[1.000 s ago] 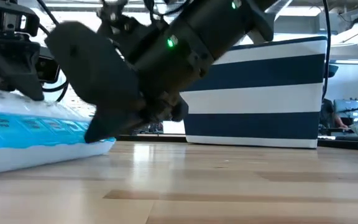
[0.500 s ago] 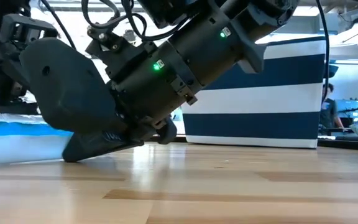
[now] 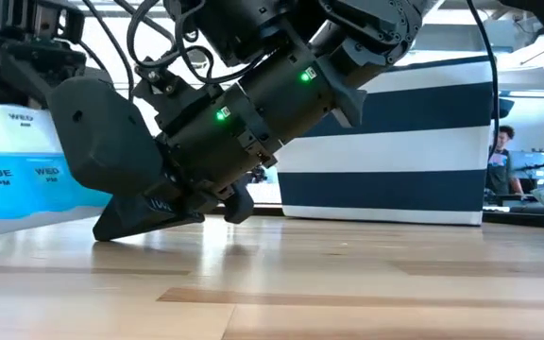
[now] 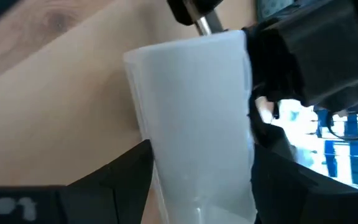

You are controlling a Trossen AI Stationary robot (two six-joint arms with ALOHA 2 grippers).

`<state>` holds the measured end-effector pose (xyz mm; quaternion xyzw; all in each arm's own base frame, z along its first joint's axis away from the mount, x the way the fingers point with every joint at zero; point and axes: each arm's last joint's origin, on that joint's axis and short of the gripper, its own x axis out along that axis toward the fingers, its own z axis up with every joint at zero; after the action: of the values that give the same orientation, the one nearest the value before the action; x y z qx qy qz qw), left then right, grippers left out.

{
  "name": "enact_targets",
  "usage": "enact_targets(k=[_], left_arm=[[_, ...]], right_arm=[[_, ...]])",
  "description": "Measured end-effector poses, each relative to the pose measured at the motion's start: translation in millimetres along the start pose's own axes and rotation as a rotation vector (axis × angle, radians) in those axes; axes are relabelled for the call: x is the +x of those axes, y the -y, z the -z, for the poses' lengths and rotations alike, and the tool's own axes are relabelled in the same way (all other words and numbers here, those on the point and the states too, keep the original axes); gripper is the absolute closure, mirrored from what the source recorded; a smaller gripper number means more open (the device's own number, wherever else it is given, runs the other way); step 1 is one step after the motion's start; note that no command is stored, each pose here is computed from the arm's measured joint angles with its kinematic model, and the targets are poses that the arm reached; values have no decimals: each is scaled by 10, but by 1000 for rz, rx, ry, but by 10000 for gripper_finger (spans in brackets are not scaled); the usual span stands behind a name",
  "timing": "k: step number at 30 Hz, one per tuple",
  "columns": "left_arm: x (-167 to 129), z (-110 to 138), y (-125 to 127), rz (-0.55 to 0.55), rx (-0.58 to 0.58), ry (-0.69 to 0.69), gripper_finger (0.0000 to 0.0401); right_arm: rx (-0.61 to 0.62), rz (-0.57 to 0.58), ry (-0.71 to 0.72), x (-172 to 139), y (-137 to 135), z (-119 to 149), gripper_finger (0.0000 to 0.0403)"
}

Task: Pick & place medical supplies in basket/bin
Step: Put the white pill organizer into the white bin

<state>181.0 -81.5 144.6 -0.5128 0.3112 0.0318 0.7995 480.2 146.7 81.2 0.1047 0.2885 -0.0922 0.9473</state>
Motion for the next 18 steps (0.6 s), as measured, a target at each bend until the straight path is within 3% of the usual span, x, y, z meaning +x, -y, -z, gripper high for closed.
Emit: enact_targets(k=[11, 18], left_arm=[[-11, 39, -147, -151, 22, -40, 182], [-15, 36, -158, -167, 5, -29, 256]], right_arm=[[-38, -31, 17, -28, -79, 15, 403], [-73, -54, 31, -79, -199, 55, 403]])
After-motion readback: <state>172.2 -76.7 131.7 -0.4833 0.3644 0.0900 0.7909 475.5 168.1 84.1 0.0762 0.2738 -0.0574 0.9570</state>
